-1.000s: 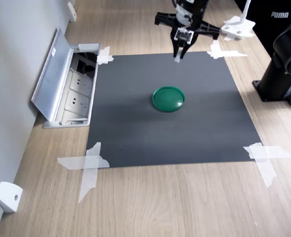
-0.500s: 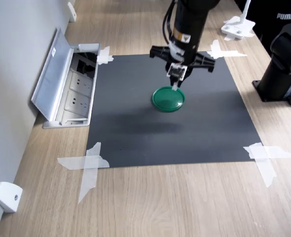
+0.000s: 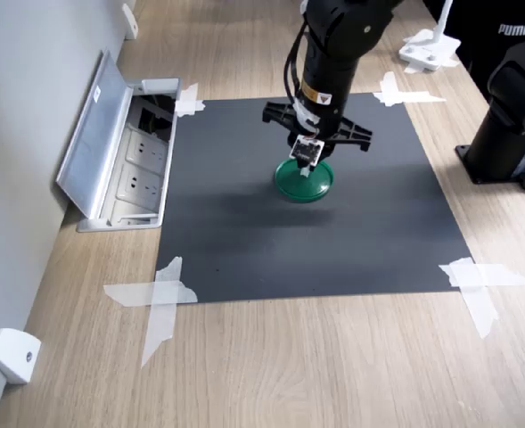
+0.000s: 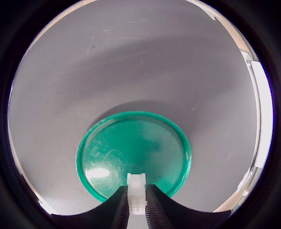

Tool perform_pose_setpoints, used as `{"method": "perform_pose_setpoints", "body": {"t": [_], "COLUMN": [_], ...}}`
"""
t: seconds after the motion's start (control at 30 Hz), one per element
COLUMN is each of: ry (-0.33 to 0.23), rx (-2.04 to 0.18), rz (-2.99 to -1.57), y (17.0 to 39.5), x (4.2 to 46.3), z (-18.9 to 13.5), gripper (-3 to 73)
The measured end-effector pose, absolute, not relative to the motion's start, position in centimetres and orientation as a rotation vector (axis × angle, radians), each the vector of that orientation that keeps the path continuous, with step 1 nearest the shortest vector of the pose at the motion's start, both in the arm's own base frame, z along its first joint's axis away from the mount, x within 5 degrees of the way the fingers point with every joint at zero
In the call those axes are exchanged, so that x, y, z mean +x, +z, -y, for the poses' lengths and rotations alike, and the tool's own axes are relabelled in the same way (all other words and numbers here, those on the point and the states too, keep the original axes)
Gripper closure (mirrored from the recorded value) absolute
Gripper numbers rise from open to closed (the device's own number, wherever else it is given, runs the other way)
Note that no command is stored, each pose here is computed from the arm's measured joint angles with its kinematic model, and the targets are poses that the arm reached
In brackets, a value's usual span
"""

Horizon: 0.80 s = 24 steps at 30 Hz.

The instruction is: Grasp a white terminal and put it on the green lid.

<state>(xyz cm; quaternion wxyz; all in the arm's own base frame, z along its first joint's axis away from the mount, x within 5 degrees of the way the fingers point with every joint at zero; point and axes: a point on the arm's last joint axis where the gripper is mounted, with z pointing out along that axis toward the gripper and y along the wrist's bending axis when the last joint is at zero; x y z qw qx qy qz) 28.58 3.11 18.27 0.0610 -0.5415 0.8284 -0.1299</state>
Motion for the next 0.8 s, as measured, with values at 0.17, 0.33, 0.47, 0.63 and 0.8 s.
{"method": "perform_pose_setpoints", "body": {"t": [0.17, 0.33, 0.47, 0.63, 0.8], "ry": [-0.363, -0.373, -0.398, -0.328, -0.179], "rx": [-1.62, -1.586, -1.381, -0.972, -0.699], "rz": [-2.523, -2.504, -2.453, -2.318, -2.115], "y": [17.9, 19.0, 22.9, 29.9, 35.3], "x": [28.7, 28.5, 28.5, 27.8, 25.2], "z": [-3.3, -3.3, -3.4, -3.8, -4.2], "gripper": [21.0, 0.3, -2.6, -0.9, 16.1]}}
